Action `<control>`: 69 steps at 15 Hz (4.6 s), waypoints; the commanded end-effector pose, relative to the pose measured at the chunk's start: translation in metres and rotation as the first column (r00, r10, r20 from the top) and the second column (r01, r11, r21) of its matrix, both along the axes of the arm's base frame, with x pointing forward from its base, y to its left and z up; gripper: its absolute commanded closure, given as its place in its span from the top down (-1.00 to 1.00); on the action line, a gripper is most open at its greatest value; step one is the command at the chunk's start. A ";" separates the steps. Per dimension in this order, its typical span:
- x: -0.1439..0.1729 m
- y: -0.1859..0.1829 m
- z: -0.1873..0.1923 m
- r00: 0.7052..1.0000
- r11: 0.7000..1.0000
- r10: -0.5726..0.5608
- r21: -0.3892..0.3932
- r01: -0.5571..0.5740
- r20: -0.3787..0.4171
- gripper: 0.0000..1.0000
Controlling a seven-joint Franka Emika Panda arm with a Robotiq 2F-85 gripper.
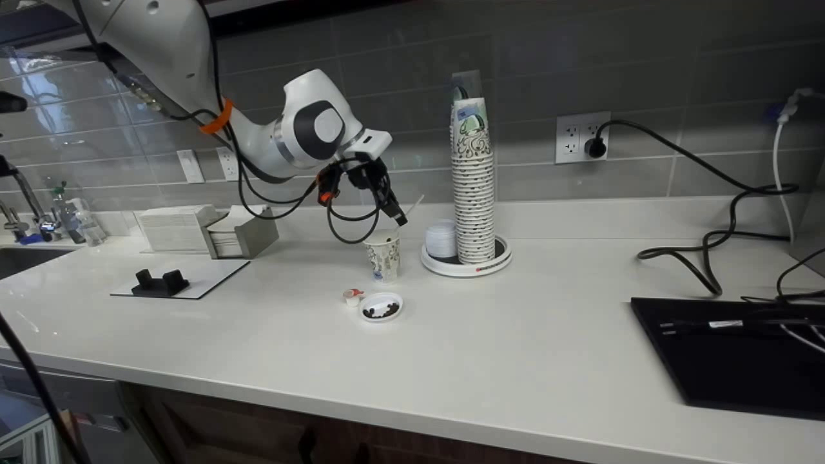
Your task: Use the spoon to scoop up the contents in the lid and put them inside the cup
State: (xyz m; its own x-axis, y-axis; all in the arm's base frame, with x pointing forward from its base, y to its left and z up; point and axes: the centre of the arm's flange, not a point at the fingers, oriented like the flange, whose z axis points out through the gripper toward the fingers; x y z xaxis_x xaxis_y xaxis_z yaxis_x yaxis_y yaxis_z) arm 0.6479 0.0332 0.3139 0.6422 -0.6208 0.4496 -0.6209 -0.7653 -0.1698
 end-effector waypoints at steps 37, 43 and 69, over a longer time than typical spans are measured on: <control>-0.055 0.049 0.010 0.921 0.910 0.336 -0.320 -0.263 0.199 -0.73; -0.055 0.050 0.007 0.920 0.906 0.339 -0.331 -0.263 0.196 -0.73; -0.128 -0.086 0.043 0.986 1.000 -0.012 -0.008 0.014 0.168 -0.93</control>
